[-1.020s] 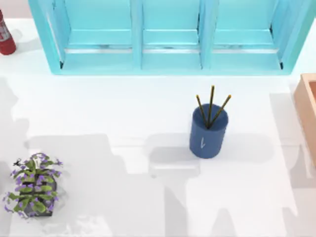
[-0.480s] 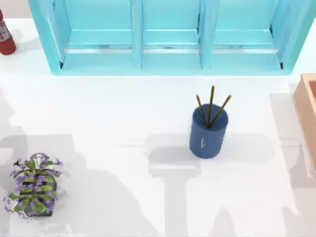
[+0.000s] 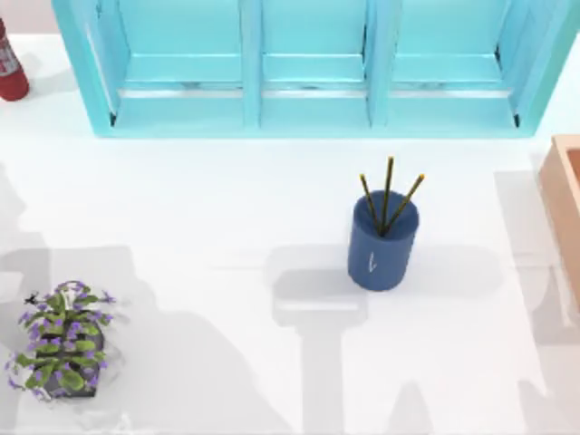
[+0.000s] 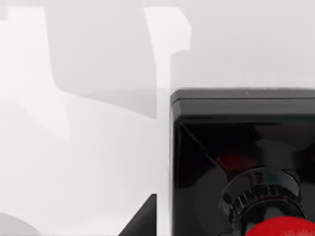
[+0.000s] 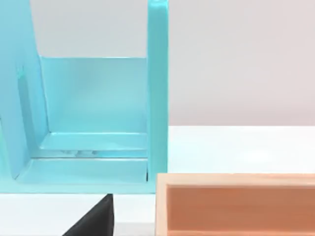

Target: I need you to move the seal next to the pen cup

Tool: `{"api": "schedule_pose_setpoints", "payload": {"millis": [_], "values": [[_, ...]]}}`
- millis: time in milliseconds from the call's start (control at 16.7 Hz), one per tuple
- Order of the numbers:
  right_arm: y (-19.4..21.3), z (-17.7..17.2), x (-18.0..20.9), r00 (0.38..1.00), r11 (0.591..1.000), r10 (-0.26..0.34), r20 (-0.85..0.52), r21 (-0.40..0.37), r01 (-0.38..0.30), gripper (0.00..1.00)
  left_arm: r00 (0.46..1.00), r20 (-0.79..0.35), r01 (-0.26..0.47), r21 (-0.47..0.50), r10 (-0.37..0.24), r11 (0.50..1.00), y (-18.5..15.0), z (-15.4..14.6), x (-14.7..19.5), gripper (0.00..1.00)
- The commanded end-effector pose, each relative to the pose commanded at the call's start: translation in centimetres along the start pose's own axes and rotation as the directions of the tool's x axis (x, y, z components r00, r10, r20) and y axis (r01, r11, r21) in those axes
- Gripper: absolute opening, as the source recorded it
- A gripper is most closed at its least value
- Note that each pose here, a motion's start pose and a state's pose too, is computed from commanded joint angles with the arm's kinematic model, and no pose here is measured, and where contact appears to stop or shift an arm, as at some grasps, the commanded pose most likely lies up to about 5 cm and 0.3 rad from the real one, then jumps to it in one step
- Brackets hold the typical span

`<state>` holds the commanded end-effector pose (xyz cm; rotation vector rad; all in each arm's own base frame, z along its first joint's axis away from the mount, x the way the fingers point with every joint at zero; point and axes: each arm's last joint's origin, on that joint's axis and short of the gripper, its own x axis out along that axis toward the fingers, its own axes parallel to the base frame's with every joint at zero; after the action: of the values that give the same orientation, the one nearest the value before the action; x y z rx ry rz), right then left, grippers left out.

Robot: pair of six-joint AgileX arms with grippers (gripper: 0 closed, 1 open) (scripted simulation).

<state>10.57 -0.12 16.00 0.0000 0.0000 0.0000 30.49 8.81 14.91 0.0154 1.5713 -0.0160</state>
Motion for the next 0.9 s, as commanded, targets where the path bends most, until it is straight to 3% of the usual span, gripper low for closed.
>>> {"api": "schedule_pose_setpoints", "payload": {"millis": [420,900], "values": [[0.0,0.0,0.0,1.0,1.0,0.0,0.0,0.0,0.0,1.0,1.0,0.0,0.0,0.0,0.0,1.0,0.0,0.0,0.0,0.02],[0.0,0.0,0.0,1.0,1.0,0.0,0.0,0.0,0.0,1.0,1.0,0.0,0.0,0.0,0.0,1.0,0.0,0.0,0.0,0.0]]}}
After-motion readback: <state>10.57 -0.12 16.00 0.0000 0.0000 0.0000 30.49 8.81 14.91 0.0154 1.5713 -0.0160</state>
